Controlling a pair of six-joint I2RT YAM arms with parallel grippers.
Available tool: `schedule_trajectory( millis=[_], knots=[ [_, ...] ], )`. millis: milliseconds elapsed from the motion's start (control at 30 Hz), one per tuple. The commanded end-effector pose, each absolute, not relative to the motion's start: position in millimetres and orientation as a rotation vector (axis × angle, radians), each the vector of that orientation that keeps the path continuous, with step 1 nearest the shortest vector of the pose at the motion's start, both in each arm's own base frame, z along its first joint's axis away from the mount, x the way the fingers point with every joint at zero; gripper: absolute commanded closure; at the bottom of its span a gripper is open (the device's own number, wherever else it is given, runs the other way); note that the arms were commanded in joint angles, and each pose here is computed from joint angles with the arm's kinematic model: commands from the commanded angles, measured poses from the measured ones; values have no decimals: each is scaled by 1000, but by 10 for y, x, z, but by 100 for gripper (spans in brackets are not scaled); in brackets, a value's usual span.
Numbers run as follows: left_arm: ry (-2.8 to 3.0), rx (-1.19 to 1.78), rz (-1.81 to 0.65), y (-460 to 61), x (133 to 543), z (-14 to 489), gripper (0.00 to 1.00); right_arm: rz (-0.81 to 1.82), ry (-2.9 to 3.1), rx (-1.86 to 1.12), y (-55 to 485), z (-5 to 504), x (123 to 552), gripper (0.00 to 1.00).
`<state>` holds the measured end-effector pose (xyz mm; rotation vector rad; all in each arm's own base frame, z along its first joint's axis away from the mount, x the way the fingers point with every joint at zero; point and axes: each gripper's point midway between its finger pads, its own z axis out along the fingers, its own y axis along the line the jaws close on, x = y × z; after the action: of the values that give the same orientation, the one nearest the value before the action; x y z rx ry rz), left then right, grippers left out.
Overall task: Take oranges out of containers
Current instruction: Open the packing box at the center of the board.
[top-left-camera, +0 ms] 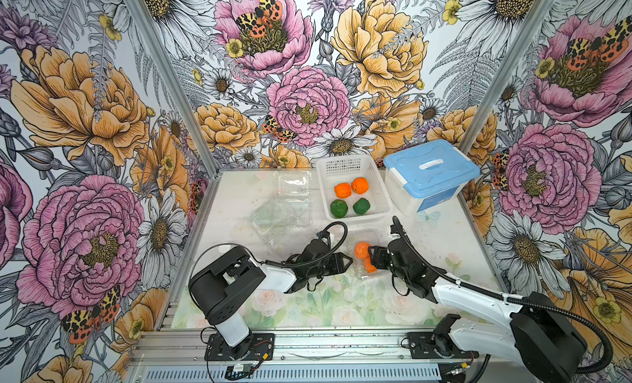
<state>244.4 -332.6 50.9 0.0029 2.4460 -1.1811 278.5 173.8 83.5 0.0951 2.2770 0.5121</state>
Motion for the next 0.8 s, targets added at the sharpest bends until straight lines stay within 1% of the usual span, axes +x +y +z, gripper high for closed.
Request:
schedule_trajectory(
  millis=[0, 233, 500, 767],
  knots=[
    [2363, 16, -1264, -3457, 2522, 787, 46, 545, 2340, 70, 1823, 711, 2683, 40],
    [2380, 25, -1261, -3488, 2507, 801, 46, 528, 2338, 59, 1827, 731, 2691, 40],
    [2418, 84, -1132, -3456, 2553, 694, 46, 533, 2337, 42, 1871, 754, 2692, 40],
    [2445, 136, -1029, -3436, 2606, 666, 53, 518, 2338, 37, 1861, 753, 2688, 40]
  ],
)
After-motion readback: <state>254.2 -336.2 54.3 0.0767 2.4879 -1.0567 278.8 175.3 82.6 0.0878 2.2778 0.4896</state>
